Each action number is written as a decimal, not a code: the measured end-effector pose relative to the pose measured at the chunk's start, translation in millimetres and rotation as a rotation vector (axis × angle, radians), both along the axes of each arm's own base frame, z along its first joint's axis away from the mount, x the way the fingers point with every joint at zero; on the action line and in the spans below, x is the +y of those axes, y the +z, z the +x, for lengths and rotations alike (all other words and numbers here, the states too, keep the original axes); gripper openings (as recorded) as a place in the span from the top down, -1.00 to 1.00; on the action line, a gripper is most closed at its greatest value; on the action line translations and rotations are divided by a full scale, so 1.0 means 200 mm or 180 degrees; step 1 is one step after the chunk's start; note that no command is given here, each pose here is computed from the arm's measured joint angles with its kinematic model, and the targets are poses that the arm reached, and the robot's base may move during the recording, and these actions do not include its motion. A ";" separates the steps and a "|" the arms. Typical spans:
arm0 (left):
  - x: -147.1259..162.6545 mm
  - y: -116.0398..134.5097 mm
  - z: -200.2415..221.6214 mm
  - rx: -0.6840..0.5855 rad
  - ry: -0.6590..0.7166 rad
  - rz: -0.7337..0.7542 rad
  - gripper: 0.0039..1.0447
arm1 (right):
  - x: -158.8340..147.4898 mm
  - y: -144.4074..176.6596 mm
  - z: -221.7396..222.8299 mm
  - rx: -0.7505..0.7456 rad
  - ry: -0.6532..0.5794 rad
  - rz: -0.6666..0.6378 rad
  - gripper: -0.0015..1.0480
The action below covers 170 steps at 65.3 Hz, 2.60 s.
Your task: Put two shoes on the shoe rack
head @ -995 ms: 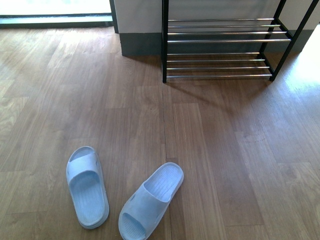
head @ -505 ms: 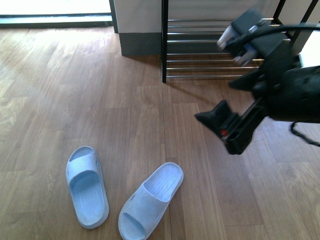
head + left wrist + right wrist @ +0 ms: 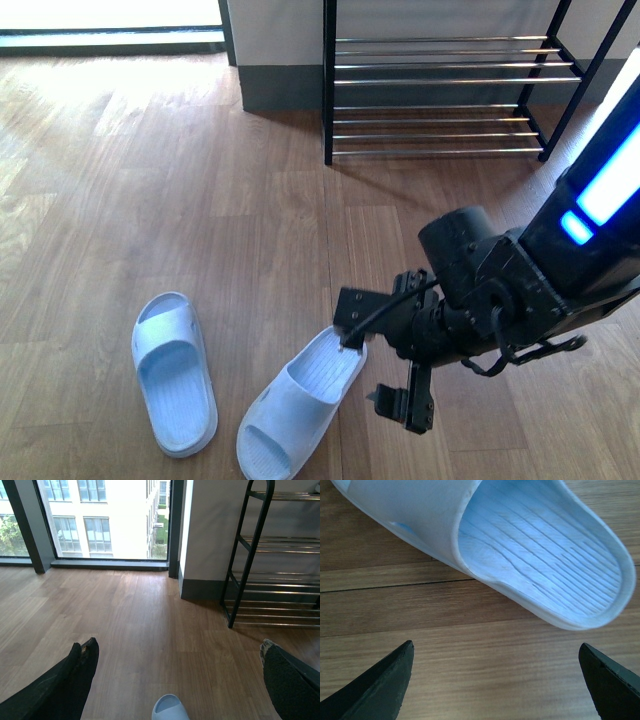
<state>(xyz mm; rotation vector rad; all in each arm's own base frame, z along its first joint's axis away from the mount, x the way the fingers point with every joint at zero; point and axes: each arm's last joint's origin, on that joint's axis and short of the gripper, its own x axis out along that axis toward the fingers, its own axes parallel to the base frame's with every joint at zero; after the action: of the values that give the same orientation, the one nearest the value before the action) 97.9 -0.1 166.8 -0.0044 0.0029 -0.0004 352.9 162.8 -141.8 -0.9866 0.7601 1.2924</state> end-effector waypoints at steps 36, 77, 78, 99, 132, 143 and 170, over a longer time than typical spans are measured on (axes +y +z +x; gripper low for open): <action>0.00 0.00 0.00 0.0000 0.0000 0.0000 -0.83 | 0.17 -0.25 -0.06 0.0382 0.0264 0.0200 -0.47; 0.00 0.00 0.00 0.0000 0.0000 0.0000 -0.83 | 0.27 -0.24 -0.04 0.0428 0.0056 0.0428 0.97; 0.00 0.00 0.00 0.0000 0.0000 0.0000 -0.83 | 0.27 -0.24 -0.04 0.0433 0.0048 0.0432 0.97; 0.00 0.00 0.00 0.0000 0.0000 0.0000 -0.83 | 0.20 -0.21 -0.02 0.0265 0.0004 0.0453 0.64; 0.00 0.00 0.00 0.0000 -0.0001 0.0000 -0.83 | 0.24 -0.05 -0.01 0.0252 0.0167 0.0668 -0.85; 0.00 0.00 0.00 0.0000 0.0000 0.0000 -0.83 | 0.32 -0.14 -0.06 0.0303 0.0274 0.0628 -0.82; 0.00 0.00 0.00 0.0000 0.0000 0.0000 -0.83 | 0.30 -0.20 -0.06 0.0371 0.0170 0.0591 0.21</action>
<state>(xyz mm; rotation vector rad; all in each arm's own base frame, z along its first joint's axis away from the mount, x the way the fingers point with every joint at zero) 97.9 -0.1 166.8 -0.0044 0.0029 -0.0004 341.6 222.6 -182.2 -0.7924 0.6921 1.4493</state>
